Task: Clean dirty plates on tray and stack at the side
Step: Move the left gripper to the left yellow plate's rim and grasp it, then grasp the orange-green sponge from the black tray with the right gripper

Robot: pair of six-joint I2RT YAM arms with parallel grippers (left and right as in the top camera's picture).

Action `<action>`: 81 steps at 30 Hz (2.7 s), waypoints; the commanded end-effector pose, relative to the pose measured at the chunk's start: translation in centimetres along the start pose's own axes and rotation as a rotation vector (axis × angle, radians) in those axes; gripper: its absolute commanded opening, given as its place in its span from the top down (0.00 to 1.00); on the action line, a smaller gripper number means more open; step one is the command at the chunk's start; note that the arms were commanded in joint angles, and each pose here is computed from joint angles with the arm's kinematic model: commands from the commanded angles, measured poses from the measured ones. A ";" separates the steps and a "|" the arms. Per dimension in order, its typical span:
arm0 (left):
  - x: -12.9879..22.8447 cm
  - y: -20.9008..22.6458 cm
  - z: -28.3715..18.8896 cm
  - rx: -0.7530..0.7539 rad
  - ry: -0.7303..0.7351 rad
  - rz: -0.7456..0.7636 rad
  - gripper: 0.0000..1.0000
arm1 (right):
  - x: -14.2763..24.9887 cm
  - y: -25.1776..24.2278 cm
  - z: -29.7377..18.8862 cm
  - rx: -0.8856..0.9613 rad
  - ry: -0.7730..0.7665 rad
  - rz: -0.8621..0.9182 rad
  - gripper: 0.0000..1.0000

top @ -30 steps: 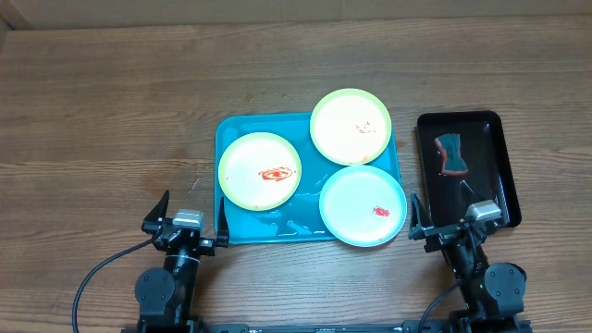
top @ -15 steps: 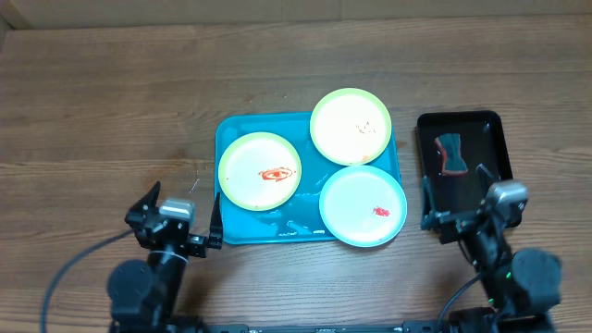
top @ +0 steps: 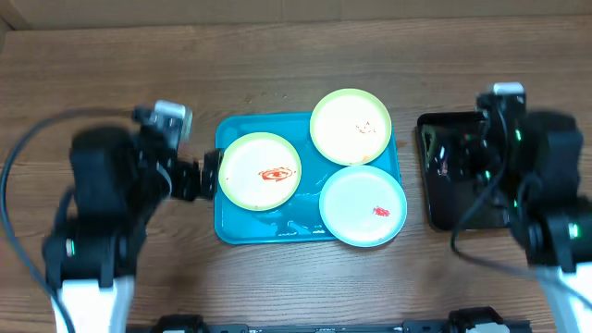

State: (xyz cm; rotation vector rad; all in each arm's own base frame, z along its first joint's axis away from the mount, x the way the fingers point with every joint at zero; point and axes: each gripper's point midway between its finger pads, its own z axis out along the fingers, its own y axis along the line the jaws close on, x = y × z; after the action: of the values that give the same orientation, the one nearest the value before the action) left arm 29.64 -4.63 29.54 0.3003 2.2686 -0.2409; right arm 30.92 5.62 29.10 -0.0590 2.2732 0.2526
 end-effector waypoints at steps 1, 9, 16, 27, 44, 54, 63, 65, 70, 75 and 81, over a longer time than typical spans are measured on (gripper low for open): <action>-1.2 -1.9 2.1 0.164 0.077 -0.014 0.00 | -1.1 0.0 1.3 0.009 0.039 0.005 0.00; 2.3 -2.1 8.1 0.279 0.321 -0.141 0.00 | 1.0 2.0 5.0 -0.129 0.179 0.035 0.00; 5.5 -1.3 12.8 0.290 0.485 -0.253 0.00 | 1.4 1.8 5.8 -0.123 0.204 0.039 0.00; 12.4 3.1 18.1 -0.059 0.753 -0.429 0.31 | 1.3 1.8 6.2 -0.123 0.205 0.039 0.00; 15.8 5.1 22.6 -0.178 0.814 -0.427 0.53 | 1.4 1.7 6.4 -0.123 0.210 0.041 0.00; 15.4 3.5 23.5 -0.144 0.795 -0.380 0.55 | 1.4 1.7 6.4 -0.123 0.211 0.040 0.00; 16.5 3.9 23.5 -0.174 0.809 -0.365 0.54 | 1.5 1.7 6.4 -0.122 0.214 0.041 0.00; 16.9 3.6 23.7 -0.169 0.813 -0.360 0.55 | 1.5 1.7 6.4 -0.122 0.214 0.041 0.00; 17.8 3.0 23.9 -0.136 0.821 -0.327 0.64 | 1.5 1.7 6.4 -0.122 0.214 0.041 0.01; 18.2 2.6 23.7 -0.113 0.838 -0.313 0.84 | 1.5 1.7 6.4 -0.122 0.215 0.042 0.02; 19.7 2.7 24.1 -0.109 0.840 -0.295 0.85 | 1.5 1.7 6.4 -0.122 0.214 0.042 0.05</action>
State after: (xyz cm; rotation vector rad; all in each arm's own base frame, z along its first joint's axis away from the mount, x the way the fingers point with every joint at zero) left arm 36.06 -5.64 0.31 -0.0589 3.1238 -0.1487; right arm 34.06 8.38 22.96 -0.1001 2.5054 0.4148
